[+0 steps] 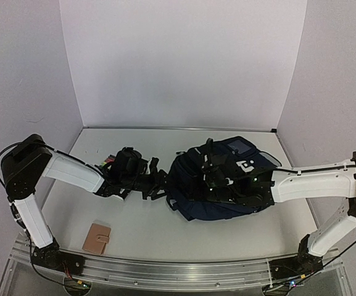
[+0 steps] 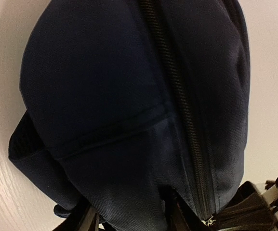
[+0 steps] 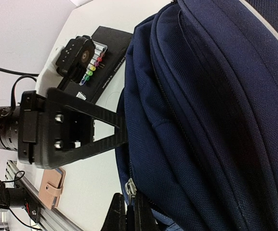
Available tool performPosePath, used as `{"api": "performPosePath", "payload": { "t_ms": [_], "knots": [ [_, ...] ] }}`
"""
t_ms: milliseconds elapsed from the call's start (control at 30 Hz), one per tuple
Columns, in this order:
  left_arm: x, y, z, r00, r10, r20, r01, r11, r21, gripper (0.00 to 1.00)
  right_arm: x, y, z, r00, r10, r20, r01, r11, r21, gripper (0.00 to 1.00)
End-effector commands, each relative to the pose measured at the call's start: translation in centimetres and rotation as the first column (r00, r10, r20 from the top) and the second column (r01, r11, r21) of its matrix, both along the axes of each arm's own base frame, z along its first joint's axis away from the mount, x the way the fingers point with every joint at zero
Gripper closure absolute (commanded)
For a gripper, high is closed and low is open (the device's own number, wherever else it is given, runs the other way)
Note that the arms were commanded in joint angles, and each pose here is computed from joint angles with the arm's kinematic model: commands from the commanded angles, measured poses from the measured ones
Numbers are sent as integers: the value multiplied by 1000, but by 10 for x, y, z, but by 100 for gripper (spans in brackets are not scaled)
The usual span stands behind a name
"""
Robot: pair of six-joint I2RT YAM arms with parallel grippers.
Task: Pack the student bag
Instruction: Zip the student bag at the center of the board.
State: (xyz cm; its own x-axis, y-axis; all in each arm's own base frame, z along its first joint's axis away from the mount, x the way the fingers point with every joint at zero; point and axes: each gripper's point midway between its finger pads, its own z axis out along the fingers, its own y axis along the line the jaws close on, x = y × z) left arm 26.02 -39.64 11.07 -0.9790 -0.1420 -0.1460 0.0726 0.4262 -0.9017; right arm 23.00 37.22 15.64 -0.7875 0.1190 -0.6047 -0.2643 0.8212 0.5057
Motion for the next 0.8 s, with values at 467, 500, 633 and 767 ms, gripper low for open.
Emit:
{"api": "performPosePath", "payload": {
  "t_ms": [467,500,633,767],
  "knots": [
    [63,39,26,981,194,27,-192,979,-63,100,-43,-14,-36,997,-52,-55,50,998,-36,100],
    [67,45,28,978,206,32,-204,977,-61,100,-45,-16,-38,997,-61,-54,58,997,-48,100],
    [80,66,36,969,237,70,-236,972,-19,100,-51,-24,-43,993,-99,-63,95,994,-57,100],
    [93,86,44,960,261,105,-264,964,17,100,-53,-36,-51,986,-143,-80,138,989,-59,100]
  ]
}}
